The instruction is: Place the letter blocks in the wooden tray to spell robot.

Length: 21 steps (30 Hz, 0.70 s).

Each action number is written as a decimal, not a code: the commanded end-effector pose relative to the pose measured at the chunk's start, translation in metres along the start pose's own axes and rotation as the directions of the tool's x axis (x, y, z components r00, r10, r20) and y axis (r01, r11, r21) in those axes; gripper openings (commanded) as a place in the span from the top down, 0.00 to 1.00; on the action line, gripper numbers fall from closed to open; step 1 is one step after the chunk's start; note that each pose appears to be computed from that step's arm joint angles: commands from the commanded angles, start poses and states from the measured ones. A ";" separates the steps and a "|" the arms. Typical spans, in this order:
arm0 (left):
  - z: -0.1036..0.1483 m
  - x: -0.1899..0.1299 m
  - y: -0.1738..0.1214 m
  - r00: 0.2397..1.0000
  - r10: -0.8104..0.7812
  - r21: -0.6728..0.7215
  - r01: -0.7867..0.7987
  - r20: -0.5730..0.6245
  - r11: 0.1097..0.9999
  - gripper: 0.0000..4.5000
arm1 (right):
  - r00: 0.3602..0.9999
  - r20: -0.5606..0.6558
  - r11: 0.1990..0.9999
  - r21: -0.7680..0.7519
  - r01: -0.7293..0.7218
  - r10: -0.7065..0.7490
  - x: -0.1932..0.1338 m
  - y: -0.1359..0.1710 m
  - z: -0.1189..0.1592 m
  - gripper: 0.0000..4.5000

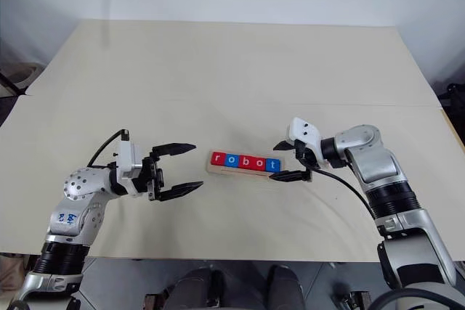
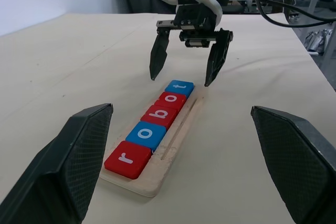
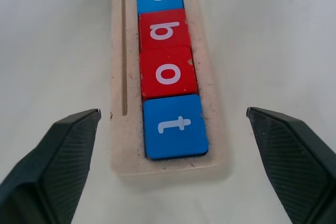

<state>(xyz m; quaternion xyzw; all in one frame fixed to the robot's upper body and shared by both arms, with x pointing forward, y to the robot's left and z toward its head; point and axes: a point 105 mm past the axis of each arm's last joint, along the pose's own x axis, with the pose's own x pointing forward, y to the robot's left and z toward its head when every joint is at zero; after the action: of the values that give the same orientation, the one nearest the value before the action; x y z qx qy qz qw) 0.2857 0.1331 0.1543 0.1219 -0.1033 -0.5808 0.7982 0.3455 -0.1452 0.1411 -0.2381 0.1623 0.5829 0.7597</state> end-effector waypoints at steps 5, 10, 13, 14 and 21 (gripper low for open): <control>0.009 -0.010 0.004 1.000 0.023 0.042 -0.023 0.002 0.999 0.00 | 0.995 0.060 0.997 -0.016 0.082 -0.081 -0.039 0.005 0.006 0.01; 0.005 -0.026 0.003 0.998 0.039 0.022 -0.038 -0.041 0.999 0.00 | 0.981 0.143 0.991 0.026 0.129 -0.131 -0.061 0.020 0.005 0.01; 0.001 -0.042 0.005 0.994 0.063 -0.006 -0.064 -0.084 0.998 0.00 | 0.967 0.206 0.988 0.009 0.151 -0.150 -0.072 0.039 0.003 0.01; 0.001 -0.045 0.005 0.994 0.067 -0.010 -0.068 -0.091 0.998 0.00 | 0.968 0.208 0.990 0.006 0.144 -0.142 -0.073 0.045 0.001 0.01; 0.001 -0.061 0.025 0.982 0.154 0.003 -0.154 -0.107 0.988 0.00 | 0.934 0.307 0.979 -0.023 0.202 -0.185 -0.075 0.071 -0.009 0.01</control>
<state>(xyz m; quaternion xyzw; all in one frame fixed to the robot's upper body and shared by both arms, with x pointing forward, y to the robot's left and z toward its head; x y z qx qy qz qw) 0.2866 0.1956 0.1492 0.1347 -0.0464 -0.5166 0.8443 0.2606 -0.1968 0.1476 -0.1627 0.0332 0.5378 0.8266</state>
